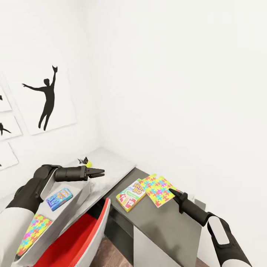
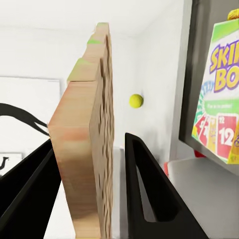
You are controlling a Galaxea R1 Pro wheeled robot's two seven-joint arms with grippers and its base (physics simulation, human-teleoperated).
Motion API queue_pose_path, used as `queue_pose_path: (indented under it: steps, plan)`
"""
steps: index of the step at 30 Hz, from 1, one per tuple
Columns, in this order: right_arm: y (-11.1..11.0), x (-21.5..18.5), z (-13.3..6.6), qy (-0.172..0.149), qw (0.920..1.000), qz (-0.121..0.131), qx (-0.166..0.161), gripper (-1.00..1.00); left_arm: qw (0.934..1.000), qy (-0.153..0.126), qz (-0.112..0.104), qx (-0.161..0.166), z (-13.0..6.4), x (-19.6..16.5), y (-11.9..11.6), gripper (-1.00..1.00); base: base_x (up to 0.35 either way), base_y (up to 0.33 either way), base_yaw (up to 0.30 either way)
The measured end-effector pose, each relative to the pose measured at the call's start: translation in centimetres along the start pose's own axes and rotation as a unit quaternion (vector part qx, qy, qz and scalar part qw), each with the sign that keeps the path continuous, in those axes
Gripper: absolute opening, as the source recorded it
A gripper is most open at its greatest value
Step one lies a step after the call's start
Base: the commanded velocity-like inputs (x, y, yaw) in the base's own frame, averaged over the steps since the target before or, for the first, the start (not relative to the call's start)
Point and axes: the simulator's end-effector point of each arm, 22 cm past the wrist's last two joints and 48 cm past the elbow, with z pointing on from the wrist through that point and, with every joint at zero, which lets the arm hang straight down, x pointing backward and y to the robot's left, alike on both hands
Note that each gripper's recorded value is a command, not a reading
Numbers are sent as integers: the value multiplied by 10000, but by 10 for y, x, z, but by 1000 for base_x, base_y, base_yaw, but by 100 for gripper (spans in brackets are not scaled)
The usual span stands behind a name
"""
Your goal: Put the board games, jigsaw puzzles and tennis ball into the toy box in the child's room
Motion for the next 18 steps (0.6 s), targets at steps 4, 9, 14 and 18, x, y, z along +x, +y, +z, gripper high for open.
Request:
queue_pose_path:
  steps: [4, 9, 14, 18]
  plan:
    - [0, 0, 0, 0, 10000, -1, 1, -100, 10000, -1, 0, -1, 0, 0, 0, 100, 0, 0, 288]
    - [0, 1, 1, 8, 10000, -1, -1, -100, 10000, 2, 0, 1, 0, 0, 0, 100, 0, 0, 288]
    - [0, 1, 1, 9, 10000, -3, 0, -100, 10000, 1, 0, 2, 0, 0, 0, 100, 0, 0, 288]
    - [0, 3, 2, 23, 10000, -10, 10, -100, 10000, 0, 0, 3, 0, 0, 0, 100, 0, 0, 288]
